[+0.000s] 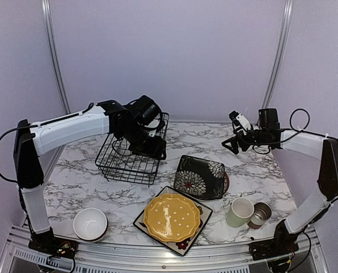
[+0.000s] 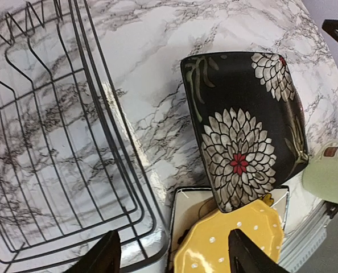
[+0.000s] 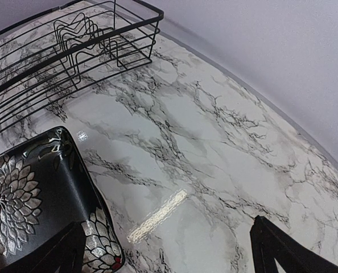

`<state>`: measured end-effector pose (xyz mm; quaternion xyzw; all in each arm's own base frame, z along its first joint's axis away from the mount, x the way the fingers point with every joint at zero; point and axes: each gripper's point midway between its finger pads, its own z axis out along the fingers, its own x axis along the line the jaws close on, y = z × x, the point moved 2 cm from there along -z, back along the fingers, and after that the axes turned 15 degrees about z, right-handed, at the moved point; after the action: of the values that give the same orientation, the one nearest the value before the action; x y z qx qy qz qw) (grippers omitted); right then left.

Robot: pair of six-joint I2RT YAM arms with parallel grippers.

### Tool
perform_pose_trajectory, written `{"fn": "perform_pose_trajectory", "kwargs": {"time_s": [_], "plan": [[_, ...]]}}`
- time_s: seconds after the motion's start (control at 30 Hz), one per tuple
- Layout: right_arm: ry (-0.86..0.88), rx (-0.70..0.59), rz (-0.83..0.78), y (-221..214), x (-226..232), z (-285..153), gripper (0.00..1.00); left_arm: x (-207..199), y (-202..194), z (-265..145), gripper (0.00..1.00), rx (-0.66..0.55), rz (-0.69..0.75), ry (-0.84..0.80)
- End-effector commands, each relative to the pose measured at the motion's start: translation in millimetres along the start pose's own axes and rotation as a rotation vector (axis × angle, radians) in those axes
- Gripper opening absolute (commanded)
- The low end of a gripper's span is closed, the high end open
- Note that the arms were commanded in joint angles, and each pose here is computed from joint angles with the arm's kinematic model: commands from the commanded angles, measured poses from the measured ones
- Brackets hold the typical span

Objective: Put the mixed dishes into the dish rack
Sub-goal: Move the dish rack to the center of the board.

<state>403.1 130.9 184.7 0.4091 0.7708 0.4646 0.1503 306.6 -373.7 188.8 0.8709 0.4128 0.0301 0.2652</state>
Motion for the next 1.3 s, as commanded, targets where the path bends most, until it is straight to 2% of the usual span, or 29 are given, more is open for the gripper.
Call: {"fn": "perform_pose_trajectory", "kwargs": {"time_s": [0.0,0.07,0.2,0.33,0.47,0.63,0.8,1.0,1.27], "plan": [[0.018,0.026,0.000,-2.0,2.1,5.8,0.98,20.3,-32.1,-45.3,0.69,0.010,0.374,0.248],[0.021,0.032,0.004,-3.5,1.9,7.4,0.98,26.7,-55.2,-45.1,0.70,0.070,0.527,0.306],[0.039,0.031,-0.003,-1.6,5.3,5.9,0.96,32.7,-82.4,-30.8,0.69,0.150,0.682,0.304],[0.041,0.022,-0.002,2.5,6.2,3.9,0.96,19.0,-86.4,-14.9,0.69,0.159,0.763,0.197],[0.030,0.024,-0.004,1.7,4.8,3.4,0.96,31.5,-77.7,3.3,0.67,0.204,0.828,0.264],[0.024,0.019,-0.014,3.2,5.9,0.6,0.96,32.6,-75.6,20.5,0.52,0.246,0.818,0.232],[0.018,0.015,-0.019,2.6,5.6,0.0,0.96,12.9,-76.1,25.1,0.42,0.221,0.799,0.107],[0.020,0.019,-0.014,1.7,5.1,1.6,0.96,6.6,-70.5,40.4,0.26,0.238,0.767,0.075],[0.008,0.021,-0.016,1.1,2.9,1.2,0.96,-6.6,-50.6,58.0,0.16,0.208,0.698,0.028]]}}
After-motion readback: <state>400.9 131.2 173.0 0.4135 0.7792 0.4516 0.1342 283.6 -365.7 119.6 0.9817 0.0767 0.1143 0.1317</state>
